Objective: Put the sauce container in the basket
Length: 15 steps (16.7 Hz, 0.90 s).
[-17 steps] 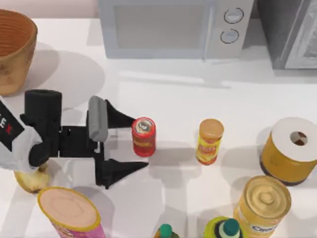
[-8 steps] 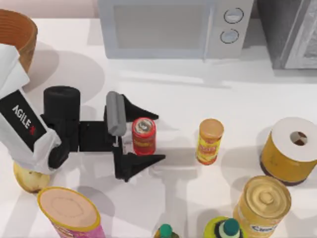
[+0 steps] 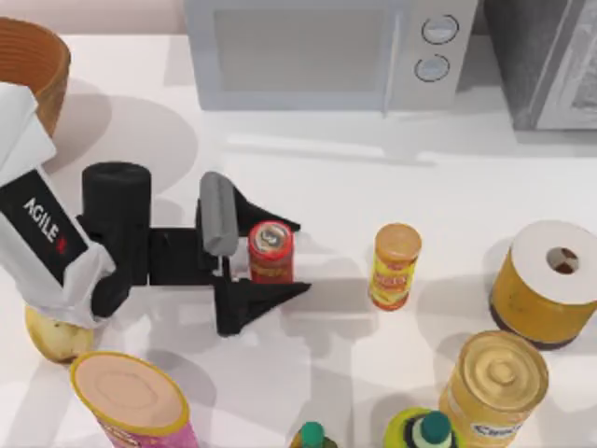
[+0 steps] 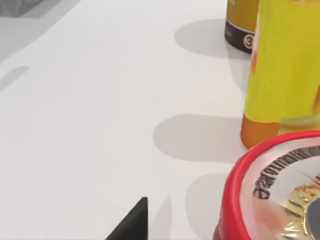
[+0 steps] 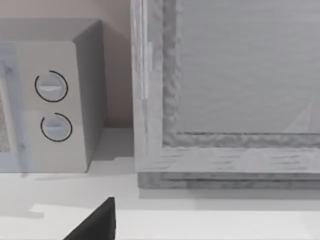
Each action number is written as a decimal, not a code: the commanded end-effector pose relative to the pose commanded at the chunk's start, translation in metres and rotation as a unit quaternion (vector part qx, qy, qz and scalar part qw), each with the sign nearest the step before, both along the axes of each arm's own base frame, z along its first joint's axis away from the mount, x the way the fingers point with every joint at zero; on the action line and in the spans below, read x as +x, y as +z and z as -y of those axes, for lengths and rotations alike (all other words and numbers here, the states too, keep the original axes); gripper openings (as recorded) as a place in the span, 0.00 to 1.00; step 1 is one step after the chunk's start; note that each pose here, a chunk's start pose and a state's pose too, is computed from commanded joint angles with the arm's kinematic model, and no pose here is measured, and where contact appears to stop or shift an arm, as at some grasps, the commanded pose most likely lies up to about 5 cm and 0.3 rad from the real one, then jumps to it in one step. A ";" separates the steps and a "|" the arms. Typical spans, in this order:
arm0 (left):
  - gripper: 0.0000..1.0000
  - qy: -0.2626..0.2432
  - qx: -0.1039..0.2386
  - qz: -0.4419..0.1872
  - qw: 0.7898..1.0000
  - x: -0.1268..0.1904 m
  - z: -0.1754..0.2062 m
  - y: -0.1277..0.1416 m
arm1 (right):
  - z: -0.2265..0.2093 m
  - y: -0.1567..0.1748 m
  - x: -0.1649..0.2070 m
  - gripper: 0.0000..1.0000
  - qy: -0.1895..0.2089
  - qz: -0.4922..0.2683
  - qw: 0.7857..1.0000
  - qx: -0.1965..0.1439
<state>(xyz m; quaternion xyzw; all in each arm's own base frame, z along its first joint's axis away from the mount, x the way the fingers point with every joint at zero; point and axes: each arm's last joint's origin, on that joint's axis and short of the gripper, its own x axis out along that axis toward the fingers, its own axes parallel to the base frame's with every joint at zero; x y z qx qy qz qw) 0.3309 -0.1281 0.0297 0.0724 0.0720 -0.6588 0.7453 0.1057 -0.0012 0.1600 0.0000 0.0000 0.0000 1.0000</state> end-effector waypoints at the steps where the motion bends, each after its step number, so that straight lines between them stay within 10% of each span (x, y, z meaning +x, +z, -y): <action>1: 0.55 0.000 0.000 0.000 1.000 0.000 0.000 0.000 | 0.000 0.000 0.000 1.00 0.000 0.000 1.000 0.000; 8: 0.02 0.000 0.000 0.000 1.000 0.000 0.000 0.000 | 0.000 0.000 0.000 1.00 0.000 0.000 1.000 0.000; 15: 0.00 0.000 0.000 0.000 1.000 0.000 0.000 0.000 | 0.000 0.000 0.000 1.00 0.000 0.000 1.000 0.000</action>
